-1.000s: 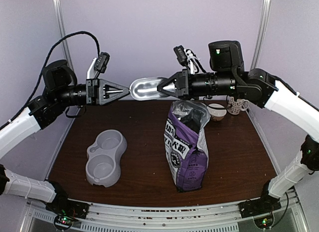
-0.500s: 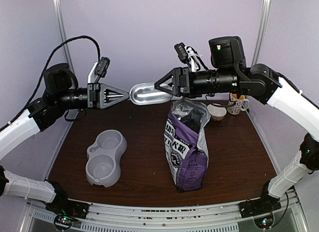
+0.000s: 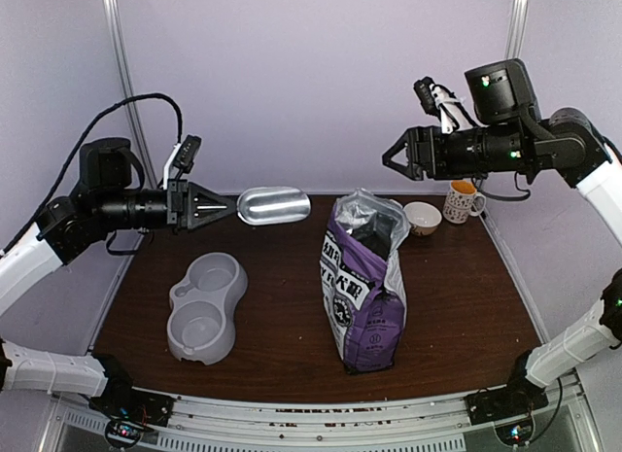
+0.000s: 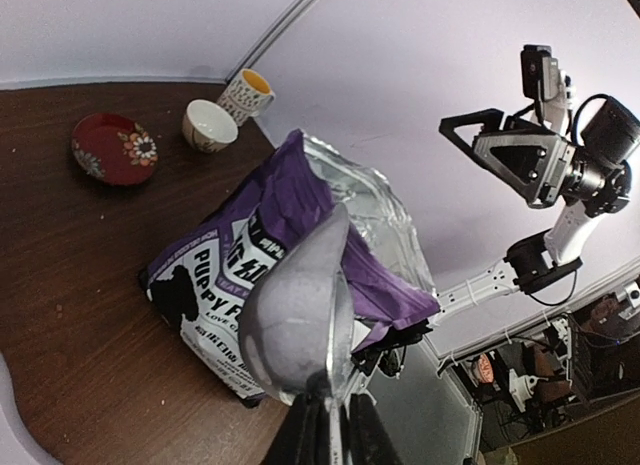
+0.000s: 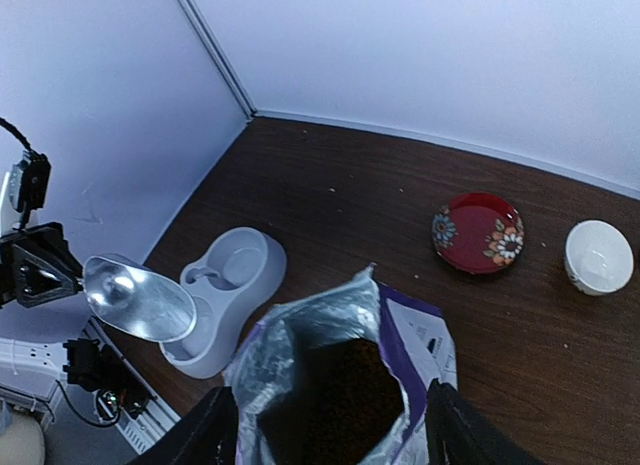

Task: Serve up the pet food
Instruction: Pass from the right arm to the left, then move the pet food bag to the center of the board.

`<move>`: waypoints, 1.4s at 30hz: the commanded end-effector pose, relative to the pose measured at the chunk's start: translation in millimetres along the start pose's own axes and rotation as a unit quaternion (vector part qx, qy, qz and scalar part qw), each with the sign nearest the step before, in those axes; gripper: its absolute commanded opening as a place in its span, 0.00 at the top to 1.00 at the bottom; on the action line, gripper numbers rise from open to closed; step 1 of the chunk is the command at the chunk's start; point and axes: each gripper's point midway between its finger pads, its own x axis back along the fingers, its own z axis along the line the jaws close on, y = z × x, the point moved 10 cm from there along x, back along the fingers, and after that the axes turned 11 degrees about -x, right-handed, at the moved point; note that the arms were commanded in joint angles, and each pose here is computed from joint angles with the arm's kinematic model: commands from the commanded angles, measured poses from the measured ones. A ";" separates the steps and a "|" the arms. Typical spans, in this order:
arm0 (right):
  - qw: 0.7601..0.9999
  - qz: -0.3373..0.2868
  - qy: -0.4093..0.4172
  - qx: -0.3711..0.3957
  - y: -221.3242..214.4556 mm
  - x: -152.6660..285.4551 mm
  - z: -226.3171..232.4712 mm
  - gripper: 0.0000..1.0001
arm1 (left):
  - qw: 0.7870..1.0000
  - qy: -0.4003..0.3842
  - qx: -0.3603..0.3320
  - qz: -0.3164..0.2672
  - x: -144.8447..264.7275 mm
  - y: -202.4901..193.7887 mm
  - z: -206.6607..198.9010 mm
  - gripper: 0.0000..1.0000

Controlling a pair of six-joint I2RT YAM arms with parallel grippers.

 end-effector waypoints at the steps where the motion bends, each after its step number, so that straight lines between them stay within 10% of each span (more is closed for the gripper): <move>1: 0.994 0.050 -0.100 0.019 -20.6 -4.2 -29.4 0.34 | 0.999 0.035 0.030 -0.003 7.3 -0.7 -1.1 1.00; 21: 0.967 0.166 -0.191 0.031 -58.8 -60.0 -47.9 0.52 | 0.997 0.073 0.034 -0.003 18.8 -7.2 -0.8 1.00; 29: 0.966 0.167 -0.197 0.023 -61.5 -68.7 -50.2 1.00 | 0.994 0.101 0.025 0.014 21.7 -15.5 4.3 1.00; 42: 0.959 0.083 -0.269 0.027 8.3 -29.2 -67.9 1.00 | 0.990 0.136 0.021 0.044 13.8 -27.5 19.8 1.00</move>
